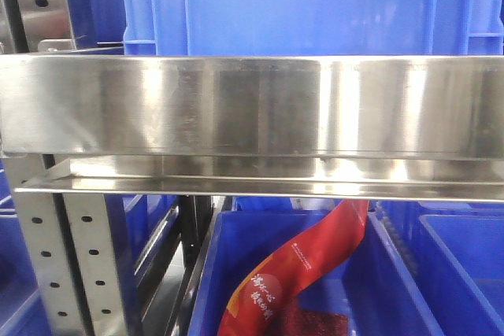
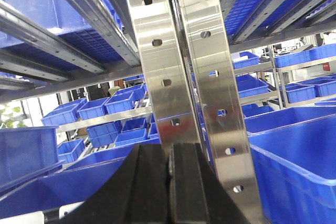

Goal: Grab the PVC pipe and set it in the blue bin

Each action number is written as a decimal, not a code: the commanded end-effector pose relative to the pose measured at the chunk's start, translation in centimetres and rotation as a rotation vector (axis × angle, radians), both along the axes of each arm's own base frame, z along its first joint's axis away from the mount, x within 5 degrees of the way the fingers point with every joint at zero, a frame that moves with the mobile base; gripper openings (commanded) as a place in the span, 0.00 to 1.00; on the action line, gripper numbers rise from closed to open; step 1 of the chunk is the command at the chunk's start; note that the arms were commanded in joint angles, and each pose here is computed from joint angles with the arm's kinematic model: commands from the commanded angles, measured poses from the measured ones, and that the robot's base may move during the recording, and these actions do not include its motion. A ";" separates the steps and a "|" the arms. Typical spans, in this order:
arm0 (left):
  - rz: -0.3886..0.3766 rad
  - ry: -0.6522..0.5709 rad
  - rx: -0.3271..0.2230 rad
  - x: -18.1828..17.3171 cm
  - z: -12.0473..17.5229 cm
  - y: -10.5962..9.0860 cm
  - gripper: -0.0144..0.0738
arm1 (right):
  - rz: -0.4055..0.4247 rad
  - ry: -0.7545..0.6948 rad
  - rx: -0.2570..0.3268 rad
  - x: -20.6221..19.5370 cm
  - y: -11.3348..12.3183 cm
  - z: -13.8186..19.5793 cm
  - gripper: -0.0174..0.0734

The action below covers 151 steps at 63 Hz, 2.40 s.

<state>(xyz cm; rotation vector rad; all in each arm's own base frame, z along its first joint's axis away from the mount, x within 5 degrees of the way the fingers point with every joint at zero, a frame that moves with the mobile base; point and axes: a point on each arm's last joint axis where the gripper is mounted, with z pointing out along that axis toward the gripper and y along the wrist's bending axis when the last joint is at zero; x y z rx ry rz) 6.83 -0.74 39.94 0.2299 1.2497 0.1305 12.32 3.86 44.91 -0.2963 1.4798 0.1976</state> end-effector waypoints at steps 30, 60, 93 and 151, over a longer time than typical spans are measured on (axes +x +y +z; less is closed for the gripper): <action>-0.008 0.071 -0.056 -0.3 -4.9 0.1 0.04 | -0.005 -0.021 -0.004 -0.2 -0.1 0.2 0.01; -0.043 0.188 -0.211 -0.8 -11.7 0.1 0.04 | -0.005 -0.021 -0.004 -0.2 -0.1 0.2 0.01; -0.040 0.135 -0.217 -1.2 -14.0 0.3 0.04 | -0.005 -0.021 -0.004 -0.2 -0.1 0.2 0.01; -0.029 0.140 -0.204 -0.6 -17.4 0.3 0.04 | -0.005 -0.021 -0.004 -0.2 -0.1 0.2 0.01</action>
